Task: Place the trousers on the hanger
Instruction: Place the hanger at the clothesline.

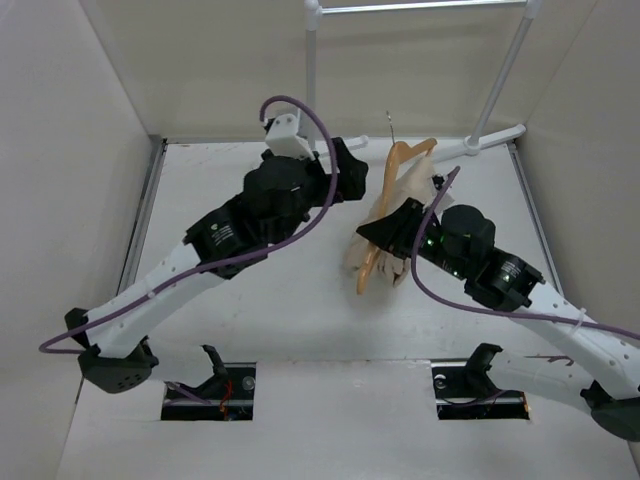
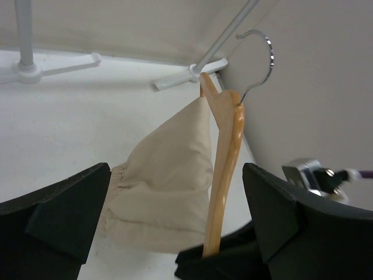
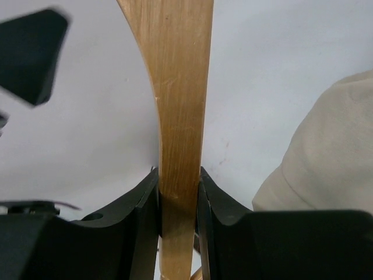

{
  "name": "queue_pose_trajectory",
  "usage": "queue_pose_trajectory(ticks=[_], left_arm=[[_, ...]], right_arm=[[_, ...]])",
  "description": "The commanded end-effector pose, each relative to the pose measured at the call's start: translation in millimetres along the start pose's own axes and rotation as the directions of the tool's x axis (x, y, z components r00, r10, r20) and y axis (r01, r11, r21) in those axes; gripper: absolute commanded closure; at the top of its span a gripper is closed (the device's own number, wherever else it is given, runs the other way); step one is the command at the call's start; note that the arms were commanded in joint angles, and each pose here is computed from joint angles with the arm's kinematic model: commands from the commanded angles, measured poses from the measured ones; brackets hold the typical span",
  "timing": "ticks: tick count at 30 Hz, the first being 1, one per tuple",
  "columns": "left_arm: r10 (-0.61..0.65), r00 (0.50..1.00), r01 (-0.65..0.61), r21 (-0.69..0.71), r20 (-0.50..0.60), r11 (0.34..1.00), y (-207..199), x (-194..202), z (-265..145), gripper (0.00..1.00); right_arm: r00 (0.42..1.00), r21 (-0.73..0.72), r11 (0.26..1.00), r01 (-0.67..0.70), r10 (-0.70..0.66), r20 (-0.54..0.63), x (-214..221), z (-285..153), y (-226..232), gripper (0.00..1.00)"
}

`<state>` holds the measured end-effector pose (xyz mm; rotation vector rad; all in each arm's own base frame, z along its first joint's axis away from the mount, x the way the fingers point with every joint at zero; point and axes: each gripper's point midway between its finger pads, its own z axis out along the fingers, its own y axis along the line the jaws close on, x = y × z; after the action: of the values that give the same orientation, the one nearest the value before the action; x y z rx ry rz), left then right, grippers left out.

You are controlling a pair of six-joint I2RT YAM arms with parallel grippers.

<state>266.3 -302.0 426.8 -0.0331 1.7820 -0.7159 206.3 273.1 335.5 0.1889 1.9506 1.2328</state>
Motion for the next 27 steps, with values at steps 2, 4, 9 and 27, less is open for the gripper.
queue_pose_trajectory(ticks=[2,4,9,27], left_arm=[[-0.103,0.985,0.093,0.075,0.141,0.993,1.8,-56.2,-44.9,0.00],[-0.116,0.978,0.107,0.062,0.172,0.992,14.8,-66.2,-61.1,0.00],[-0.068,0.982,0.084,-0.083,0.175,0.993,70.7,-49.7,-78.9,0.00],[-0.128,0.992,0.121,-0.317,-0.002,0.941,195.3,59.2,-122.8,0.00]], right_arm=[[0.986,-0.190,0.979,0.066,-0.034,0.165,-64.5,-9.4,62.7,0.88],[0.977,-0.186,0.979,0.088,-0.049,0.206,-87.1,-6.4,65.7,0.88],[0.947,-0.167,0.978,0.122,-0.065,0.314,-160.7,9.9,72.7,0.90],[0.869,-0.049,0.998,0.029,-0.001,0.495,-332.4,102.3,23.1,0.90]])
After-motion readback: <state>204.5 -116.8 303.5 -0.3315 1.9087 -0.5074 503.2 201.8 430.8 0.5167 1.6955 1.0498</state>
